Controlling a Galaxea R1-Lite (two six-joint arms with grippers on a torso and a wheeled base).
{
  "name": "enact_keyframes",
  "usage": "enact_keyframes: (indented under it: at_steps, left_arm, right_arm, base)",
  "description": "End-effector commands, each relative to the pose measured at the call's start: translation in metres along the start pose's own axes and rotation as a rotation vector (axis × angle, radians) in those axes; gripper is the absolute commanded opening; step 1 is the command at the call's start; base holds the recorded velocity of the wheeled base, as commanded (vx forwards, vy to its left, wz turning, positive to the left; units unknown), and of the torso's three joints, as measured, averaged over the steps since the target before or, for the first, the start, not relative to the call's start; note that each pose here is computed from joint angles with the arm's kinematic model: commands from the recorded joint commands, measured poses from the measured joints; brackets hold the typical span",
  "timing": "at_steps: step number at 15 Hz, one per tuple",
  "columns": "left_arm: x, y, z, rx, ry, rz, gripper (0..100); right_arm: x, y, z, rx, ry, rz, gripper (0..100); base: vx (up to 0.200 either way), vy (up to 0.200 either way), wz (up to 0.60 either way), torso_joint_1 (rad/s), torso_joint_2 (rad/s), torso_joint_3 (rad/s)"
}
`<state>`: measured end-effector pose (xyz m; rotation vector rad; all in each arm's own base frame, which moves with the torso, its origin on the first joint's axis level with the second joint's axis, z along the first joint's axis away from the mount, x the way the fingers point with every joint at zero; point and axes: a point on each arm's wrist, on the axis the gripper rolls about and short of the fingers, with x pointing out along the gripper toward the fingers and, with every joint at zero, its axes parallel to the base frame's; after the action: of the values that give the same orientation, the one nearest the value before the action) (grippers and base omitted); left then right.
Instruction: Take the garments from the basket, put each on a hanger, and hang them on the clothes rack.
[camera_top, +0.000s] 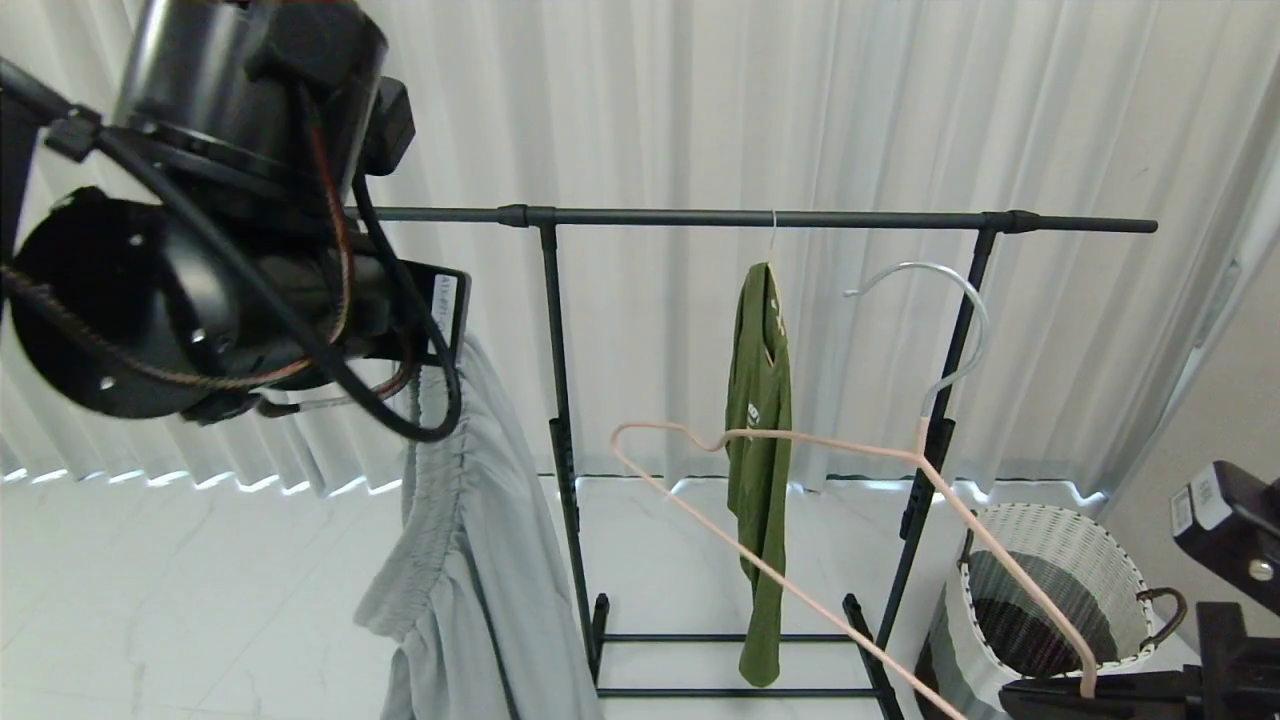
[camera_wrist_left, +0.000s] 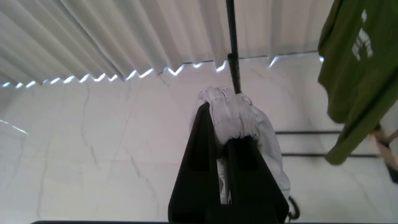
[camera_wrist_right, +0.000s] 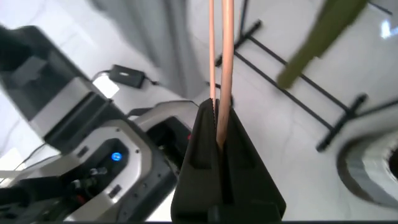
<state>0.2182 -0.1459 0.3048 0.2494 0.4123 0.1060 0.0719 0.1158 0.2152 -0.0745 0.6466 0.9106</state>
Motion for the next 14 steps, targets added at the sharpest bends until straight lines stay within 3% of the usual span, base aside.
enact_keyframes:
  at_steps: [1, 5, 8, 14]
  left_arm:
    - [0.030, -0.019, 0.013, -0.032, 0.013, 0.024, 0]
    - [0.041, -0.029, 0.016, -0.116, 0.020, 0.022, 0]
    - [0.043, -0.027, 0.018, -0.134, 0.019, 0.018, 0]
    - [0.047, -0.018, 0.017, -0.128, 0.027, 0.047, 0]
  right_arm:
    - [0.004, 0.009, 0.000, -0.033, 0.007, 0.069, 0]
    - [0.027, 0.026, 0.010, -0.012, -0.039, 0.151, 0]
    - [0.050, 0.039, 0.016, 0.010, -0.057, 0.193, 0]
    - [0.064, 0.031, 0.017, 0.035, -0.063, 0.067, 0]
  base:
    - [0.000, 0.000, 0.00, 0.000, 0.00, 0.000]
    - [0.000, 0.000, 0.00, 0.000, 0.00, 0.000]
    - [0.000, 0.000, 0.00, 0.000, 0.00, 0.000]
    - [0.000, 0.000, 0.00, 0.000, 0.00, 0.000]
